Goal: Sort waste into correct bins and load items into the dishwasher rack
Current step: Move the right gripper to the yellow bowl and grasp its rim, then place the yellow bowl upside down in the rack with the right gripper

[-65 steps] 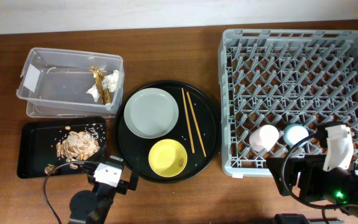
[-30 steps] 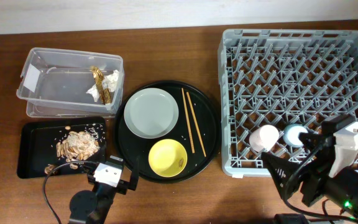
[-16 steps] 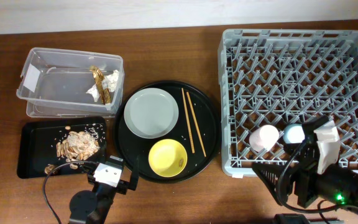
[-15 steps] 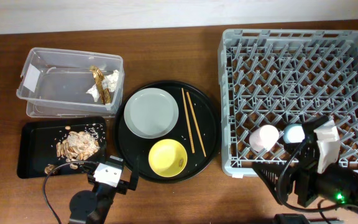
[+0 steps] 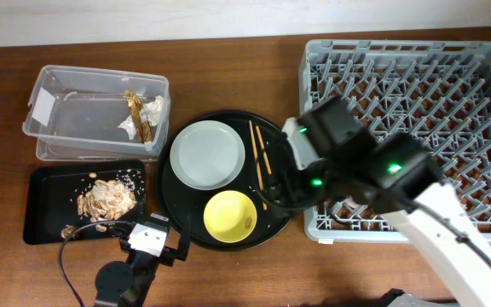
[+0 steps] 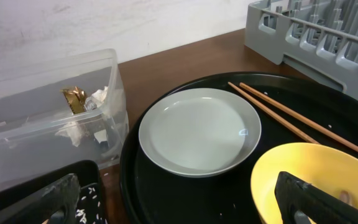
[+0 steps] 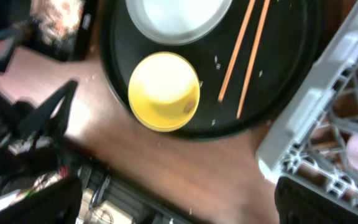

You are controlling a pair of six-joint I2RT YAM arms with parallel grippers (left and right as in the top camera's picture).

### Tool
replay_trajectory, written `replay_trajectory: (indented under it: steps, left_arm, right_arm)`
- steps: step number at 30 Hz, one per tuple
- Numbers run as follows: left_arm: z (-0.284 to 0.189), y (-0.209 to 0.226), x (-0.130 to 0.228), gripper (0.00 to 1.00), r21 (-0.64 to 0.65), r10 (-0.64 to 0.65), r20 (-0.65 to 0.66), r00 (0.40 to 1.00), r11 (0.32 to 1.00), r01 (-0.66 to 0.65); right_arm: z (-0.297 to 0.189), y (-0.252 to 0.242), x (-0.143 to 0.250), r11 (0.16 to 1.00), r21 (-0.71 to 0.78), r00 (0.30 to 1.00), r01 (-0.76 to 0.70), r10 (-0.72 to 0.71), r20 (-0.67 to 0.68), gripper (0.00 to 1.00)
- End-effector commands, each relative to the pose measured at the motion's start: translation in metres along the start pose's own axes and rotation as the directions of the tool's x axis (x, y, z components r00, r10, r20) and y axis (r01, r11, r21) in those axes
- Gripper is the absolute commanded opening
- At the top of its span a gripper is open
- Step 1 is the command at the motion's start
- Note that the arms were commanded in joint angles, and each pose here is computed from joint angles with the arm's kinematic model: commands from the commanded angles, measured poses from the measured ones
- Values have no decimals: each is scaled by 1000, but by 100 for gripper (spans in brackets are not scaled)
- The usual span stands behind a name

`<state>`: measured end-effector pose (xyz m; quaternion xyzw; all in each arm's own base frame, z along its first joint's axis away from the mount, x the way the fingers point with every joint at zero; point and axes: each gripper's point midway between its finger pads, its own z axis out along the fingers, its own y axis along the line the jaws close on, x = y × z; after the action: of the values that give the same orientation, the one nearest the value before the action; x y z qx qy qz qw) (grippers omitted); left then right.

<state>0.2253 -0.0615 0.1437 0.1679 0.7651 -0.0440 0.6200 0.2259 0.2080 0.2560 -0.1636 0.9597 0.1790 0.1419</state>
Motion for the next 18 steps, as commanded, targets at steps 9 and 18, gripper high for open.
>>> replay_trajectory:
  steps: [9, 18]
  left_arm:
    - [0, 3, 2, 99, -14, 11, 0, 1000, 1000, -11]
    - [0, 3, 2, 99, -14, 11, 0, 1000, 1000, -11]
  right_arm:
    - [218, -26, 60, 955, 144, 933, -259, 286, -218, 66]
    - [160, -46, 28, 928, 280, 968, -245, 252, 10, 4]
